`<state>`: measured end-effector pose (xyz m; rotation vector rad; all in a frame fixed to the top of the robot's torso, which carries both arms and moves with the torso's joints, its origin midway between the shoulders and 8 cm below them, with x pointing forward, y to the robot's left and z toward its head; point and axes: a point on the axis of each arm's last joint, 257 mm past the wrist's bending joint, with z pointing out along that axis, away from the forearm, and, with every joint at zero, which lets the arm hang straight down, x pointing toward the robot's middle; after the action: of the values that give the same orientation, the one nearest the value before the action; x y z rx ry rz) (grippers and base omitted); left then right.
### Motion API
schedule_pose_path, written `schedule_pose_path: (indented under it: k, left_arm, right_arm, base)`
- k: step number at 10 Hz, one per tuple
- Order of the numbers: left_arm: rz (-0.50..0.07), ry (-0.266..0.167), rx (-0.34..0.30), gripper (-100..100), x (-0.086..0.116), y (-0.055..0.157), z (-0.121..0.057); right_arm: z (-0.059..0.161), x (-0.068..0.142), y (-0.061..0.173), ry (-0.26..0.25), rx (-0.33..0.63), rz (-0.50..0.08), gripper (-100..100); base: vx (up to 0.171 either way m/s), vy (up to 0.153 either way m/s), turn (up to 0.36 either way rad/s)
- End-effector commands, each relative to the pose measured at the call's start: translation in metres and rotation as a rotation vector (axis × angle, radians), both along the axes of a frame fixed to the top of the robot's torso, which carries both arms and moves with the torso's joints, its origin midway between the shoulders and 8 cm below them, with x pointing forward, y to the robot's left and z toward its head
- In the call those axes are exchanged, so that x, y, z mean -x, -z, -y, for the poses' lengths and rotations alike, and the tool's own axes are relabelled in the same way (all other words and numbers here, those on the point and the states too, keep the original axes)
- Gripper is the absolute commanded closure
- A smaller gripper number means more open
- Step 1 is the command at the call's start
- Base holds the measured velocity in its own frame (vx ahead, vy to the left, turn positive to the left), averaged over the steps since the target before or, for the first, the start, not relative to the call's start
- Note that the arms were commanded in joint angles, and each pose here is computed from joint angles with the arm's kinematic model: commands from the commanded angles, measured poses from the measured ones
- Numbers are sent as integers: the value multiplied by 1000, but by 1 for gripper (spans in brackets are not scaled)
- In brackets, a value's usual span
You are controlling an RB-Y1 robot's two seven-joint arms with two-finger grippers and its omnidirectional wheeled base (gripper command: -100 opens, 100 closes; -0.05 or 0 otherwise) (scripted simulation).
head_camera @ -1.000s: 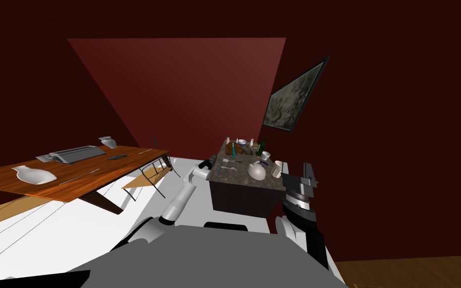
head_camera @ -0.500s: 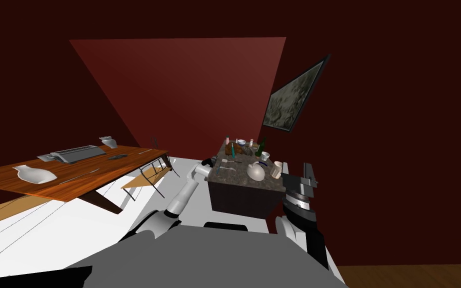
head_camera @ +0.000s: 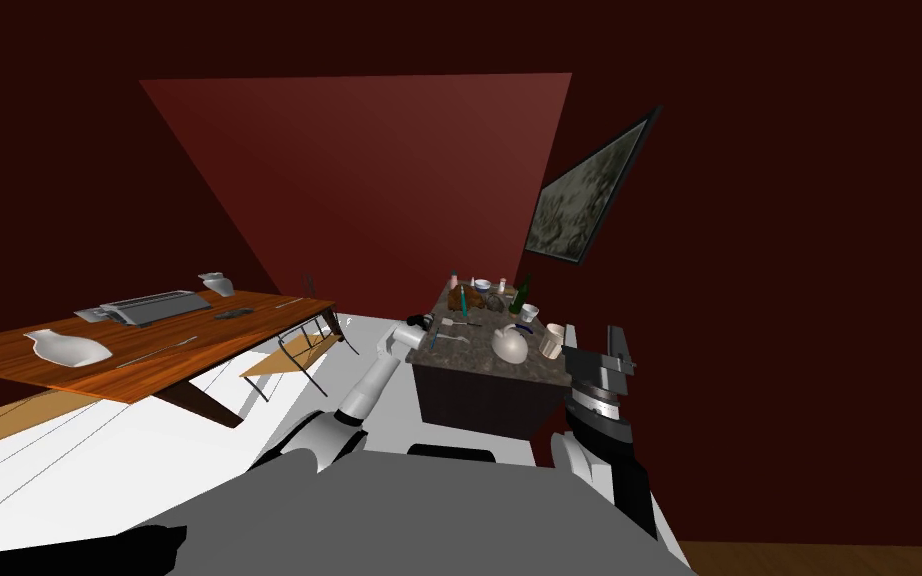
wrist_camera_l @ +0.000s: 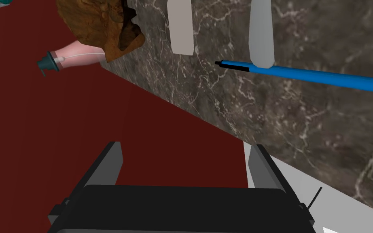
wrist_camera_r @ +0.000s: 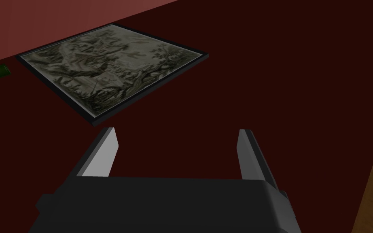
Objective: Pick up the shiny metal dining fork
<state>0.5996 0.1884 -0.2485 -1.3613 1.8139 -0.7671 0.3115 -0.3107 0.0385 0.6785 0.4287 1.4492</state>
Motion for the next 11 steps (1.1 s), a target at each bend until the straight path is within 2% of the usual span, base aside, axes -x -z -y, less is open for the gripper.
schedule_pose_path:
  k: [1, 3, 11]
  left_arm:
    - [-47, -17, -2, -100, 0, 6, 0]
    - [-83, -26, -10, -100, 5, 13, -3]
    - [-294, -100, -23, -100, 26, 40, -7]
  right_arm:
    - [0, 0, 0, 0, 0, 0, 0]
    - [0, 0, 0, 0, 0, 0, 0]
    - [0, 0, 0, 0, 0, 0, 0]
  base:
    - [30, -56, 9]
    - [19, -32, 4]
    - [27, -39, 3]
